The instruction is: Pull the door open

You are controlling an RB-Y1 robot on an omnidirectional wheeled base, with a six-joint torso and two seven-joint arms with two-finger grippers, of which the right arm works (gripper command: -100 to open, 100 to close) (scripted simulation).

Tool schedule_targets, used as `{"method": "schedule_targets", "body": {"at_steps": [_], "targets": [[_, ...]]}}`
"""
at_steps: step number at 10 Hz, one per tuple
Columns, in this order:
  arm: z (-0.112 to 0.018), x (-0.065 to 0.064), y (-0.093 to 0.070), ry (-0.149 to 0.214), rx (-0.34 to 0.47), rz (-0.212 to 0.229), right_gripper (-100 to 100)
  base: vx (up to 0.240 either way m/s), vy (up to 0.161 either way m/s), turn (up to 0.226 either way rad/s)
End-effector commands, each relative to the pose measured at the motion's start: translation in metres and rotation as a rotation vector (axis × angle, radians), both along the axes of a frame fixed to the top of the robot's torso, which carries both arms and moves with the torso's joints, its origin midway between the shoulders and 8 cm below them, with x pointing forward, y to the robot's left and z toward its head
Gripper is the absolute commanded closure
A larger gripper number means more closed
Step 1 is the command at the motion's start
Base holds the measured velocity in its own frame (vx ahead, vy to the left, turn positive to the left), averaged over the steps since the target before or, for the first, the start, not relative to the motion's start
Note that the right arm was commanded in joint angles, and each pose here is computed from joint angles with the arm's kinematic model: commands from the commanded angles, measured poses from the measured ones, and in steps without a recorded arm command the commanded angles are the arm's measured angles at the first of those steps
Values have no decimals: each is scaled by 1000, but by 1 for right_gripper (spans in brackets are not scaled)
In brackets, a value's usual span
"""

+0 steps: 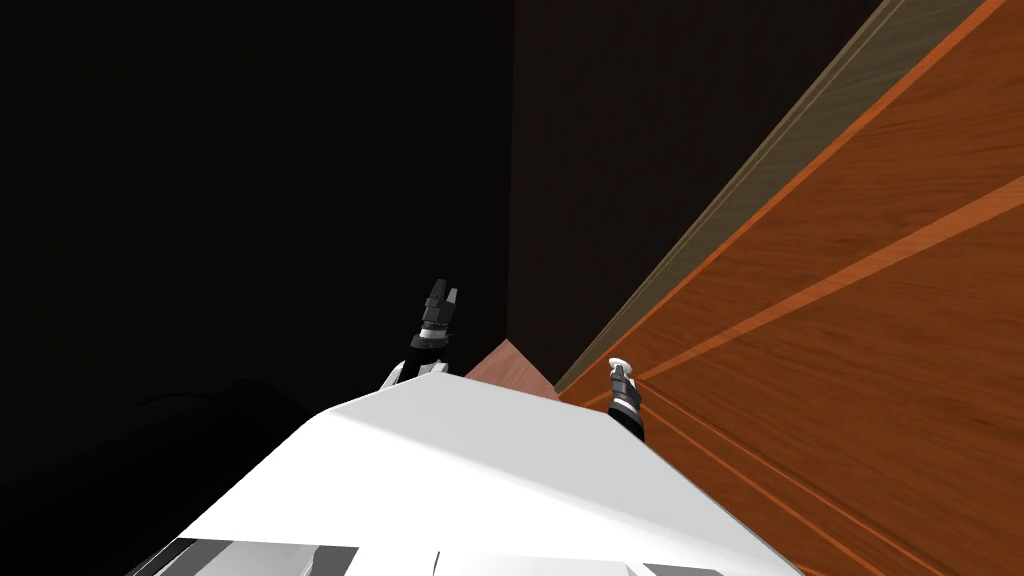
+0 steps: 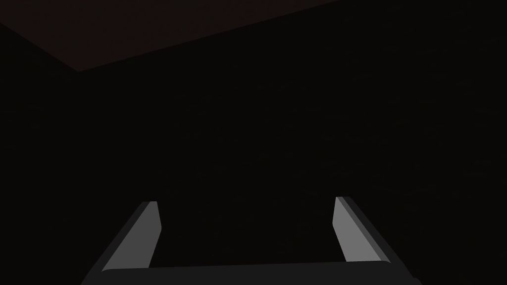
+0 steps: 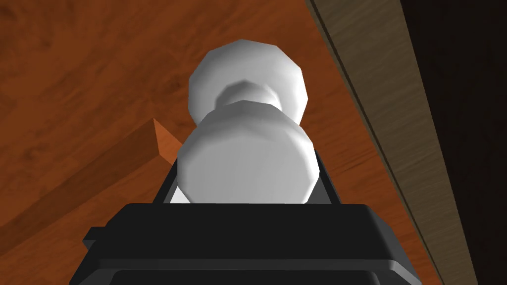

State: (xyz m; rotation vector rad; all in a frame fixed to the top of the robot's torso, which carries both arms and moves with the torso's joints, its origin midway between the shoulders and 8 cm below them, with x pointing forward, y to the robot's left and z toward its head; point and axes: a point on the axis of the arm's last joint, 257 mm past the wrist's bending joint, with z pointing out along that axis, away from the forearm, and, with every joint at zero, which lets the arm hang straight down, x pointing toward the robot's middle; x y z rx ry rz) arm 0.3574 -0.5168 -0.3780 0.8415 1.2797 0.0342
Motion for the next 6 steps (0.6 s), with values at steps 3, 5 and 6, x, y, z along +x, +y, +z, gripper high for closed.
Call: {"method": "schedule_targets", "body": {"at_steps": [3, 5, 6], "targets": [[-2, 3, 5, -45, 78, 9, 100, -23, -1, 12], [-1, 4, 4, -86, 139, 12, 100, -28, -1, 20], [-1, 4, 4, -94, 153, 13, 100, -29, -4, 18]]}}
